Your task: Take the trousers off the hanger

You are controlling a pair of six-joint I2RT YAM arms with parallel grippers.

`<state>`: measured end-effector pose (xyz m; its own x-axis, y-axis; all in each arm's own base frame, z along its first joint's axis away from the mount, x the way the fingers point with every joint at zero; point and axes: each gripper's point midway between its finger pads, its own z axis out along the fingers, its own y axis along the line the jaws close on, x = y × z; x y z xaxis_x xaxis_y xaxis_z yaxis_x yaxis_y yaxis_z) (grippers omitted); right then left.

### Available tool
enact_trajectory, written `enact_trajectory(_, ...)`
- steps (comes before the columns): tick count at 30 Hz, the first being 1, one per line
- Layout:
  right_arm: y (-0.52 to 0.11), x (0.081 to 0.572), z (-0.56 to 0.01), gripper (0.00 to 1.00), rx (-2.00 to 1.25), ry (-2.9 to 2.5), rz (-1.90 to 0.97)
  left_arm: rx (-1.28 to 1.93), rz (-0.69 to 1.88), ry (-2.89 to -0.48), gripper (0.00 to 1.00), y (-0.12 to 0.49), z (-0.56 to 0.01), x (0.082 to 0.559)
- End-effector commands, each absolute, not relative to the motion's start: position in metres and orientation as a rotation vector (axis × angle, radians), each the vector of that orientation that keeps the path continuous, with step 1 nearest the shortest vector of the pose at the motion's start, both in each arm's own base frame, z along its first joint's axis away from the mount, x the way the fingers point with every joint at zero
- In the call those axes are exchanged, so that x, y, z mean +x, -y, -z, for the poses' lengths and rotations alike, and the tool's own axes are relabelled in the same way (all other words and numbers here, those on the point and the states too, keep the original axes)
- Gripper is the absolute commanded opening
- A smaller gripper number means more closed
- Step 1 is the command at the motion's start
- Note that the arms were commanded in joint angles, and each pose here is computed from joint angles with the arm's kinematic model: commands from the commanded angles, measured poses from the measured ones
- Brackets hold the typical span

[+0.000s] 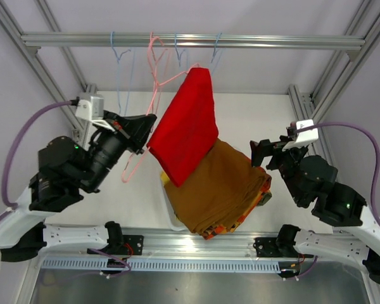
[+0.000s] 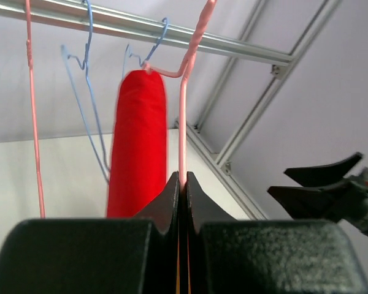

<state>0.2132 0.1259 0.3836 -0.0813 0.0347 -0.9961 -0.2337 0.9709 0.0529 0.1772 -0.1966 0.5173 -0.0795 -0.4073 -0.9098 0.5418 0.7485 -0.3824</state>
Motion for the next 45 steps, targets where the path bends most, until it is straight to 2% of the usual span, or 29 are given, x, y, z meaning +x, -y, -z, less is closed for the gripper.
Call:
enact_trajectory(1, -0.140, 0.211, -0.393, 0.96, -0.178, -1.651, -0.291, -0.042, 0.673, -1.377, 0.00, 0.197, -0.535, 0.197)
enact_trajectory(10, -0.195, 0.205, -0.386, 1.00, -0.322, -1.687, -0.372, -0.125, 0.530, -1.405, 0.00, 0.237, -0.518, 0.208)
enact_trajectory(20, -0.256, 0.185, -0.364, 1.00, -0.379, -1.662, -0.500, -0.168, 0.407, -1.441, 0.01, 0.247, -0.490, 0.218)
enact_trajectory(27, -0.292, 0.183, -0.372, 0.99, -0.394, -1.612, -0.550, -0.147, 0.357, -1.453, 0.00, 0.252, -0.474, 0.222)
enact_trajectory(35, -0.314, 0.195, -0.382, 1.00, -0.377, -1.568, -0.530, -0.169, 0.356, -1.478, 0.00, 0.250, -0.462, 0.221)
enact_trajectory(45, -0.331, 0.202, -0.392, 0.99, -0.304, -1.518, -0.656, -0.164, 0.363, -1.499, 0.00, 0.250, -0.457, 0.220)
